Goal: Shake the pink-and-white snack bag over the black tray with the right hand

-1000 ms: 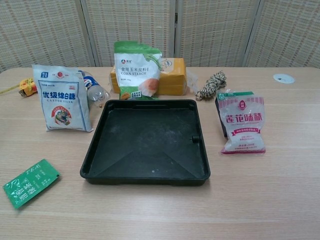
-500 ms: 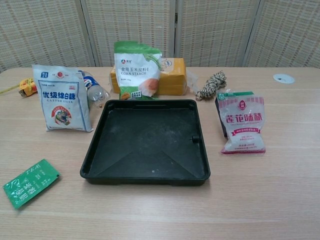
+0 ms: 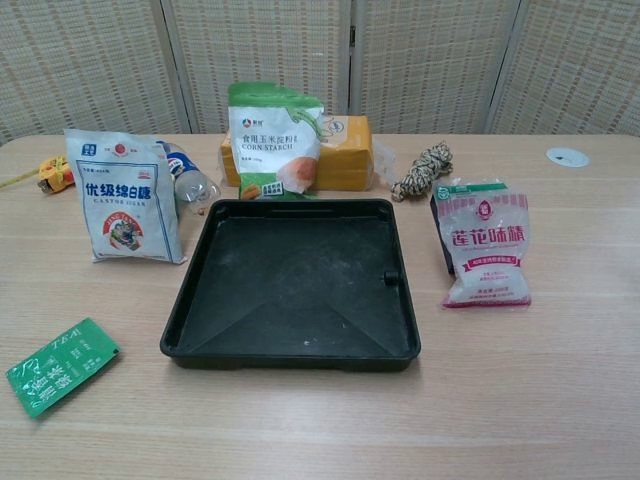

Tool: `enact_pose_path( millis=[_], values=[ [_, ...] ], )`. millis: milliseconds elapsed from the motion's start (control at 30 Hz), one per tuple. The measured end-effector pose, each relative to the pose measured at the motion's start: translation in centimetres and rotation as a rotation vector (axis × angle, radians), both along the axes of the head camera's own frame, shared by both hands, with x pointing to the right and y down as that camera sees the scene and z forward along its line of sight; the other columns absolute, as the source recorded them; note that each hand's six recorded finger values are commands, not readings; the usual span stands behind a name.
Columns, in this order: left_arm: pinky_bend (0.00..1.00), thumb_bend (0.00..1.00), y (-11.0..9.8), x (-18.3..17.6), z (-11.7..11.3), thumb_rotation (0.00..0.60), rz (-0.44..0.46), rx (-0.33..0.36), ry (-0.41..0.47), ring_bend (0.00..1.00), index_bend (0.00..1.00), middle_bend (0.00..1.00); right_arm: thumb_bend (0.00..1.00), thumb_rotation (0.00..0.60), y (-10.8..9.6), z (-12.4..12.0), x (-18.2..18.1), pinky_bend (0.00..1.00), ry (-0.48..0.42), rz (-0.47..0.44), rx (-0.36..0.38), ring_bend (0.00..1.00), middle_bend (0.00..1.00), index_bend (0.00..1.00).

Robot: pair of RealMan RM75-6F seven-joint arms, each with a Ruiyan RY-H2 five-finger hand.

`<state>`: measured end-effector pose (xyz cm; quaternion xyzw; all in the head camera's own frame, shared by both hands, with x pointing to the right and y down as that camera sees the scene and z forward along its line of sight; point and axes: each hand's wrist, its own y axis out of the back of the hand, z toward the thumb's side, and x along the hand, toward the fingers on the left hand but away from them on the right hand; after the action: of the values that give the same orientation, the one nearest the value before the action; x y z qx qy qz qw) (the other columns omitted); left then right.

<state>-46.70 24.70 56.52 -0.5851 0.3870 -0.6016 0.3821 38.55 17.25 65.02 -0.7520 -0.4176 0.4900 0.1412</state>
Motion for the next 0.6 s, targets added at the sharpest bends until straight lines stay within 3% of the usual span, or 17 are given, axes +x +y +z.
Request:
enact_pose_path(
  millis=[267, 600],
  values=[
    [0.01, 0.42, 0.1, 0.0, 0.0, 0.600, -0.005, -0.003, 0.000, 0.08, 0.10, 0.11, 0.36, 0.600, -1.2, 3.3, -1.8, 0.12, -0.172, 0.077, -0.132, 0.15, 0.07, 0.06],
    [0.01, 0.42, 0.0, 0.2, -0.1, 0.600, -0.002, -0.005, 0.000, 0.08, 0.10, 0.11, 0.36, 0.600, -3.4, 6.7, -4.4, 0.12, -0.258, 0.097, -0.233, 0.15, 0.08, 0.07]
  ],
)
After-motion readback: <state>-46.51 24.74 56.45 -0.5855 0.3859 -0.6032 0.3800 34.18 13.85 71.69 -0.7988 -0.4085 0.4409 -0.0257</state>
